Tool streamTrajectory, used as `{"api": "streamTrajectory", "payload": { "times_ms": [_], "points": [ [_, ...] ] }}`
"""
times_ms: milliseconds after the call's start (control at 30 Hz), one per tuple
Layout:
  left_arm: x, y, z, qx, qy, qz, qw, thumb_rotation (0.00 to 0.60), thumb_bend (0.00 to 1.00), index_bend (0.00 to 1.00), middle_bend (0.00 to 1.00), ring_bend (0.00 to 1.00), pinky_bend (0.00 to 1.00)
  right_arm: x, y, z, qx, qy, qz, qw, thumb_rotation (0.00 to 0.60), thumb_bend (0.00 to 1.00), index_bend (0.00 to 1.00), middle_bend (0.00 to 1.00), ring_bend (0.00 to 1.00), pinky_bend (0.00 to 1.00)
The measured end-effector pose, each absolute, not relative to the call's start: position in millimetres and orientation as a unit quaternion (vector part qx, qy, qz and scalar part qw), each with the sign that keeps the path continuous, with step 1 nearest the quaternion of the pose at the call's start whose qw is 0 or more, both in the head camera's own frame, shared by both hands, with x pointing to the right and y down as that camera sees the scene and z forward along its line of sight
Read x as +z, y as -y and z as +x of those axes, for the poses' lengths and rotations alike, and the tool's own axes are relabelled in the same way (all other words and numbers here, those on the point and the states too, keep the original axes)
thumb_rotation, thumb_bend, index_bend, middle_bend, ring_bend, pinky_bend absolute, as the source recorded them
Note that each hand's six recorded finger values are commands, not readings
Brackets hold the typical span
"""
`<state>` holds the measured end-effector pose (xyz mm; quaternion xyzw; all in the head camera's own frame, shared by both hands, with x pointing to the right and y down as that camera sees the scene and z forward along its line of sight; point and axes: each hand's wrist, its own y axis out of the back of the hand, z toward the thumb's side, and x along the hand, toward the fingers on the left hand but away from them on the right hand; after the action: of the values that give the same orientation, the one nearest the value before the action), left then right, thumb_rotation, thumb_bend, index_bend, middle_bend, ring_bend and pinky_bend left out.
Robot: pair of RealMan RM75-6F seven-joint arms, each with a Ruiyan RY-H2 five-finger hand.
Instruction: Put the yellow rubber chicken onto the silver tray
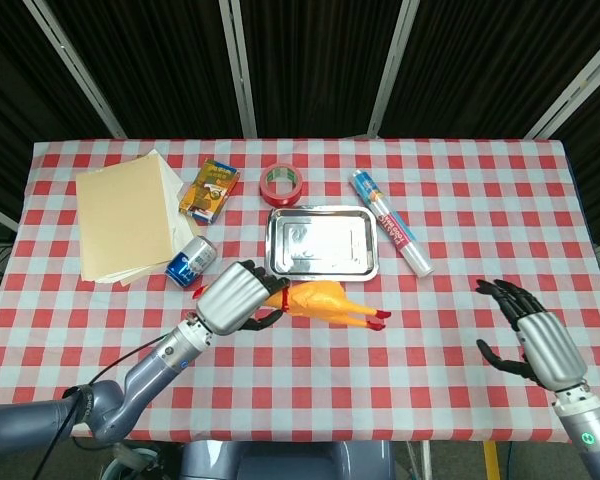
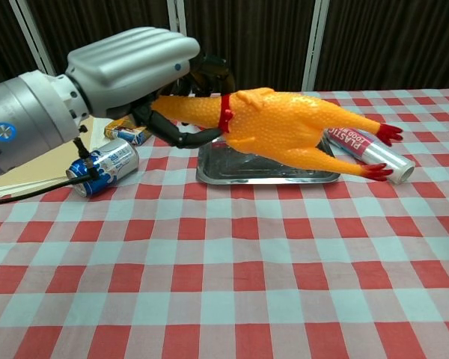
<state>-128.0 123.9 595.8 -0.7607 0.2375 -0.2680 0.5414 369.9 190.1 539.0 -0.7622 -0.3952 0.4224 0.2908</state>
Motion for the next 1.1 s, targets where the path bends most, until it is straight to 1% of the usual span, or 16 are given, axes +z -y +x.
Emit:
{"api": "streamTrajectory", "payload": {
  "times_ms": [200,467,767,1100],
  "points": [
    [586,-119,-106,-0.258,-0.22,-0.755,0.561,0.6,0.71,0.63,0.71,0.64,0.67,549,-174,334,0.391,0.359,-0.815,0.232,0.6,0.32,0.1,0.21,0.14,0.17],
    [573,-113,-82,-0.255,-0.2,-0.748,0.579,0.6,0.71,0.63,0.71,0.64,0.67,566,-167,313,0.386,0.334,-0.841,0.177,0.6,0.24,0.08,0.21,0.14,0.17],
    [570,-110,-61,-0.265,-0.169,-0.737,0.598,0.6,0.71,0.63,0.71,0.65,0.67,580,-162,300,0.385,0.324,-0.856,0.123,0.6,0.24,0.07,0.19,0.14,0.17],
    [570,-115,-38,-0.274,-0.142,-0.731,0.609,0.6,0.71,0.63,0.72,0.65,0.67,596,-158,289,0.397,0.313,-0.857,0.102,0.6,0.24,0.07,0.18,0.14,0.17]
  ]
}}
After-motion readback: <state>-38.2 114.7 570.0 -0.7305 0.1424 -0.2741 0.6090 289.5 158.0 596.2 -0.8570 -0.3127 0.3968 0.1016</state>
